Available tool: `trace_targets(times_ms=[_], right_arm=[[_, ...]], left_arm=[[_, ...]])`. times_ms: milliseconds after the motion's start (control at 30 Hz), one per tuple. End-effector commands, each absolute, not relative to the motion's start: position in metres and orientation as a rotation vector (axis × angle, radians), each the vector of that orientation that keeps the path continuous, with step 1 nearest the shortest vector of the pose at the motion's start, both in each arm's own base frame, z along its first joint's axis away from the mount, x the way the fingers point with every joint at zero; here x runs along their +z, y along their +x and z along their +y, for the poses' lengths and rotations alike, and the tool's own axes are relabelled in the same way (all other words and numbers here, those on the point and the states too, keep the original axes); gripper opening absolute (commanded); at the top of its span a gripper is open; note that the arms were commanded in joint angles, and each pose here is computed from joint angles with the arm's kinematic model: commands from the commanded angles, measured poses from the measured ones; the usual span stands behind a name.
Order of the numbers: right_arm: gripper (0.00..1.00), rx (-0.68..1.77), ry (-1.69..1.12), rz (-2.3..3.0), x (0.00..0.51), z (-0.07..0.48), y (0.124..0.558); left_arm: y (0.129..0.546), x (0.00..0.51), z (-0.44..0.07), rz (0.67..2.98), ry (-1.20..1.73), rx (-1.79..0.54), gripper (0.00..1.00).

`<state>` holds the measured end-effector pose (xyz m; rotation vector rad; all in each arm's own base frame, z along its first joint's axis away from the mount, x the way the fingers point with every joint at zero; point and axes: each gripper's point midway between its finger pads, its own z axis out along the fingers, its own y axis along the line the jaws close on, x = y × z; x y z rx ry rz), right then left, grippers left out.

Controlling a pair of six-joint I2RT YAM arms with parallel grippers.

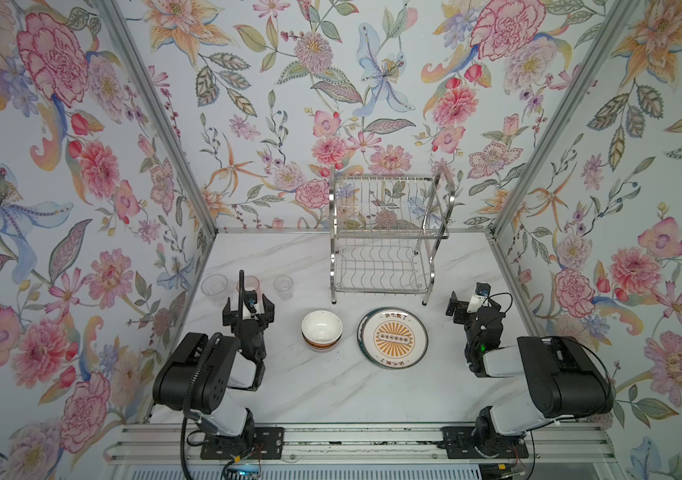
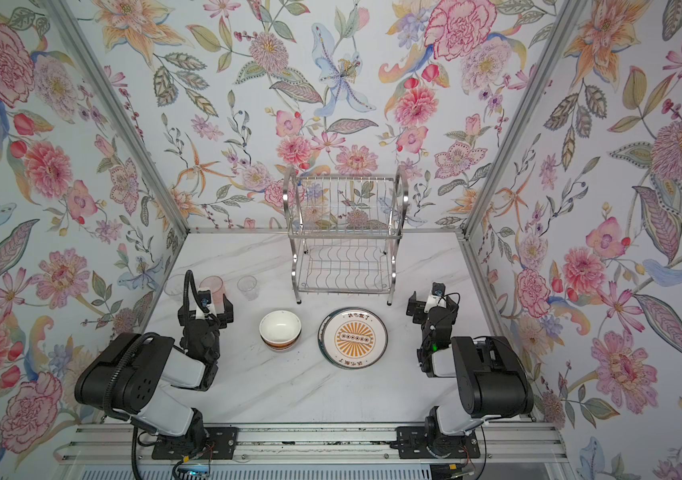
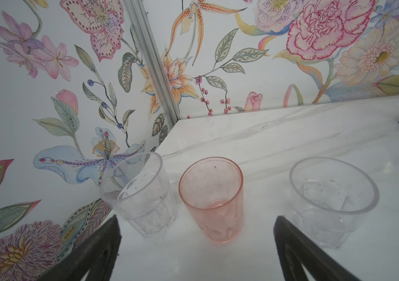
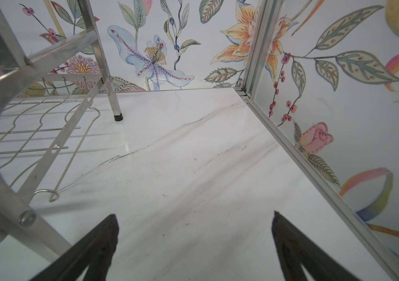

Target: Unload the mixed dishes from the dish rack

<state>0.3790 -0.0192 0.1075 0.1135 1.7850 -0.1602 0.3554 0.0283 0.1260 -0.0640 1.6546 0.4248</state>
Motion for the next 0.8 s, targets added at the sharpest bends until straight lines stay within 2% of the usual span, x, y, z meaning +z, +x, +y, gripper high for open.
trace_targets(times_ms=[0,767], right_arm=[[0.99,-0.175,0.105,1.78,0.1092,-0.018,0.381],[0.99,-0.176,0.105,1.78,0.1094,-0.0181,0.3812]], left_arm=[[0.3571,0.1366,0.033,1.616,-0.104,0.418,0.99],[0.3573,0.1335,0.0323,1.629,-0.098,0.416,0.99]])
